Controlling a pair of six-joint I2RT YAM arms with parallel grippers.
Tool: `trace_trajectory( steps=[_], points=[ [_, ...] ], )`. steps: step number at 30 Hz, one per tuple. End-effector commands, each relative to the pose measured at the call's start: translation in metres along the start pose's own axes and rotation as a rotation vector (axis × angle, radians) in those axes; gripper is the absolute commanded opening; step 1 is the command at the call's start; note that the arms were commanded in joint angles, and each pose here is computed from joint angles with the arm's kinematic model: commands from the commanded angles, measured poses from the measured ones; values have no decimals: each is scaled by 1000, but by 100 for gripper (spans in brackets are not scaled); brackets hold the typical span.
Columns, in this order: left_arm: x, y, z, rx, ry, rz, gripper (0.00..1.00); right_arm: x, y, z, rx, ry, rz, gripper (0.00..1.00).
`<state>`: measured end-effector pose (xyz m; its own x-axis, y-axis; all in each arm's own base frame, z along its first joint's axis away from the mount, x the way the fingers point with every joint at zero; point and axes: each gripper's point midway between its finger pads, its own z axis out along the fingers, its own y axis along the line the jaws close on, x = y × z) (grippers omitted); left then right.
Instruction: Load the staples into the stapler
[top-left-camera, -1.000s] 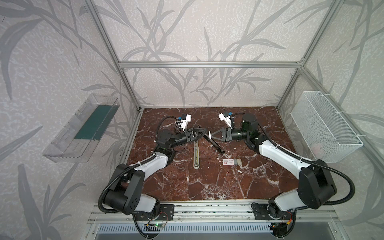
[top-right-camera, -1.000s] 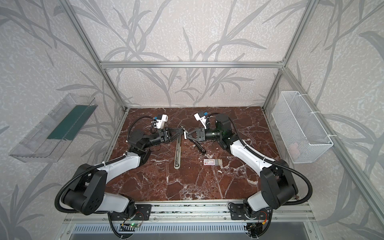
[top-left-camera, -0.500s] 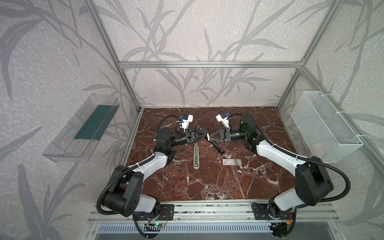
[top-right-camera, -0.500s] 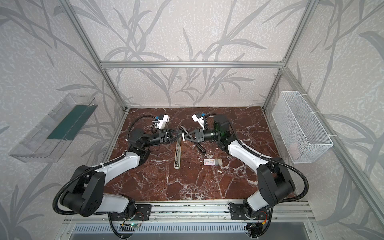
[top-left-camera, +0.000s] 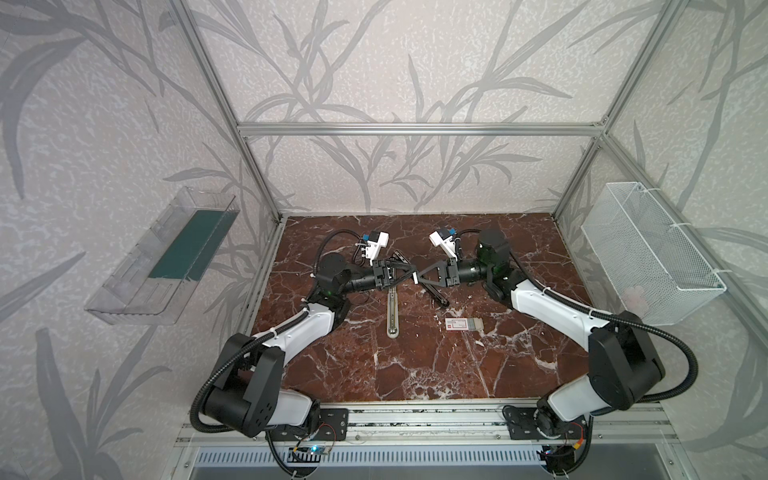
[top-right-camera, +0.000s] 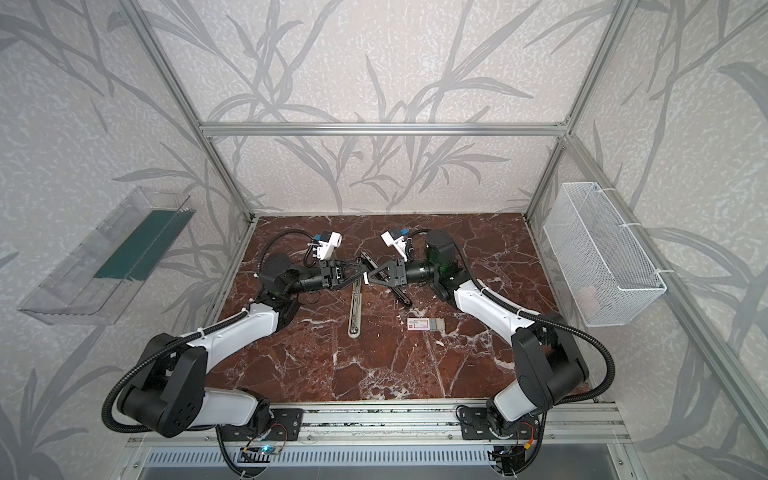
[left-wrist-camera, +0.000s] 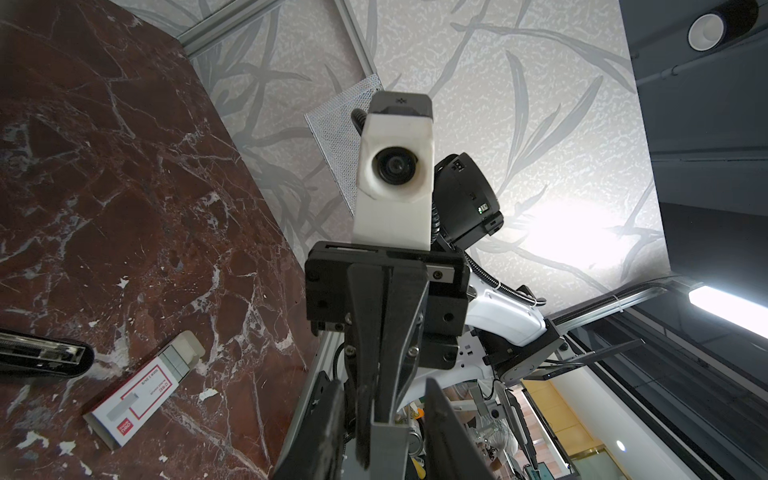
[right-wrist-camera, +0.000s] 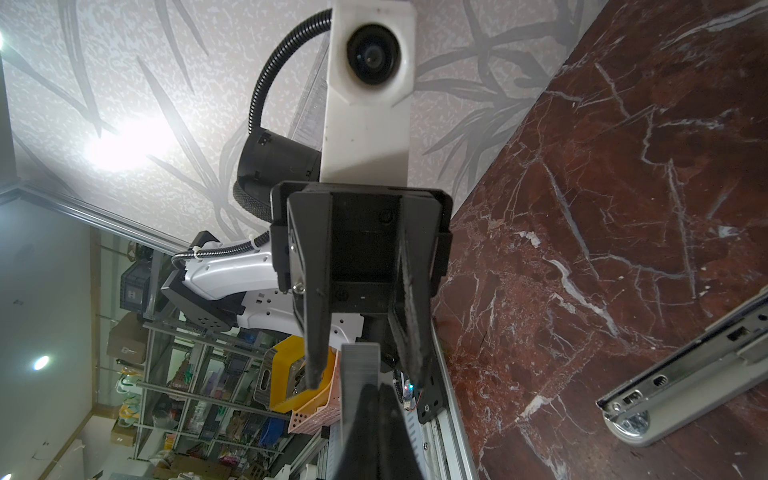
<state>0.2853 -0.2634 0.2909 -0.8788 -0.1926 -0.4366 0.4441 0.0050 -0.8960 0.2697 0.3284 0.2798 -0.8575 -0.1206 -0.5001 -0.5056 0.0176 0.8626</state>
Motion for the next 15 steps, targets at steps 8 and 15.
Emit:
trace_trajectory(
  steps=[8, 15],
  points=[
    [0, -19, 3, 30, 31, 59, 26, -5, 0, 2, -1, 1, -13, 0],
    [1, -17, 4, 30, 34, 56, 15, -5, 0, 2, 0, -1, -10, 0]
  ],
)
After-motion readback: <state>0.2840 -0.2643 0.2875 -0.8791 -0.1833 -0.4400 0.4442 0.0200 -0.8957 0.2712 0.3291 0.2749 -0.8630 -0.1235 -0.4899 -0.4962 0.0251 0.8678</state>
